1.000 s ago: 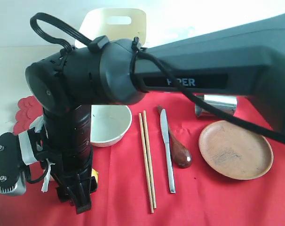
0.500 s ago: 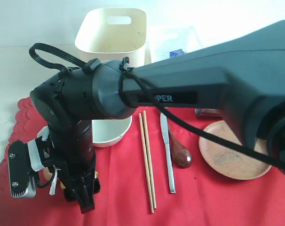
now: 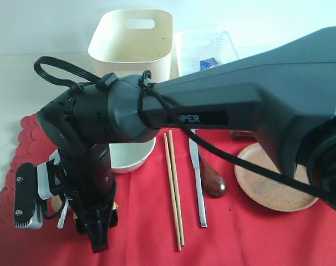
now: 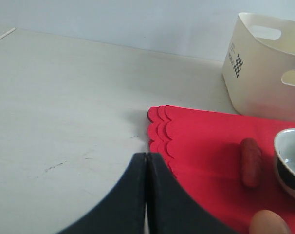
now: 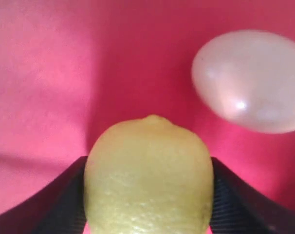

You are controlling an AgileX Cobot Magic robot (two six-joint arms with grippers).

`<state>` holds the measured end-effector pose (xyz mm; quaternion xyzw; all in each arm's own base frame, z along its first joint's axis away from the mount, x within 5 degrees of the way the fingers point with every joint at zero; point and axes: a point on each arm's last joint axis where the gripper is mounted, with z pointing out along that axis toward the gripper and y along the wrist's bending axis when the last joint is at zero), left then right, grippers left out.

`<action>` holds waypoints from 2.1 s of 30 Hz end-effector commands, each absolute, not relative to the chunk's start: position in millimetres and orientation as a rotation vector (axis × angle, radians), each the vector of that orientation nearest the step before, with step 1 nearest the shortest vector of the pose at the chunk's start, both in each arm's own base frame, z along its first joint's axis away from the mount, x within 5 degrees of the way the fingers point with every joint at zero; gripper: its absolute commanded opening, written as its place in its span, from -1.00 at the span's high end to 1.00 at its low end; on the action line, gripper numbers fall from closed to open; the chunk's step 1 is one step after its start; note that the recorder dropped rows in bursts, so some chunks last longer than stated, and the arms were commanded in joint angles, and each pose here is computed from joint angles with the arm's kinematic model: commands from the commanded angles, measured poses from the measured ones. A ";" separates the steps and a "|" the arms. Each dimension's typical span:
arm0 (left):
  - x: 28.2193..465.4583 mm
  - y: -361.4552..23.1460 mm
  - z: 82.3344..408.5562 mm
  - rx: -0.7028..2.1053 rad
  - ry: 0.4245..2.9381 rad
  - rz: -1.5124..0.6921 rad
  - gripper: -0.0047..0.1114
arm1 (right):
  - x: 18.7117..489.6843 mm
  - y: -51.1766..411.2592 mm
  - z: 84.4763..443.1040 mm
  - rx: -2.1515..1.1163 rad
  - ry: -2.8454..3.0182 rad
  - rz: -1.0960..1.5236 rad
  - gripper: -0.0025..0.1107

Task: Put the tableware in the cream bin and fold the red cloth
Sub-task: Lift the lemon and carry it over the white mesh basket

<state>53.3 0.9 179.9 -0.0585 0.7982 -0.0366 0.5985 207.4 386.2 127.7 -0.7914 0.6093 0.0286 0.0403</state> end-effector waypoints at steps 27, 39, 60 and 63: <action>53.2 0.7 181.2 -0.133 1.835 -0.090 0.92 | 331.6 180.9 349.3 -1.136 2.226 0.052 0.96; 53.2 0.7 181.2 -0.133 1.835 -0.090 0.92 | 422.4 108.3 272.4 -0.634 2.391 0.267 0.96; 53.2 0.7 181.2 -0.133 1.835 -0.090 0.92 | 497.1 134.6 161.7 -0.556 2.337 0.419 0.96; 53.2 0.7 181.2 -0.131 1.835 -0.089 0.92 | 502.1 136.8 161.2 -0.569 2.334 0.432 0.92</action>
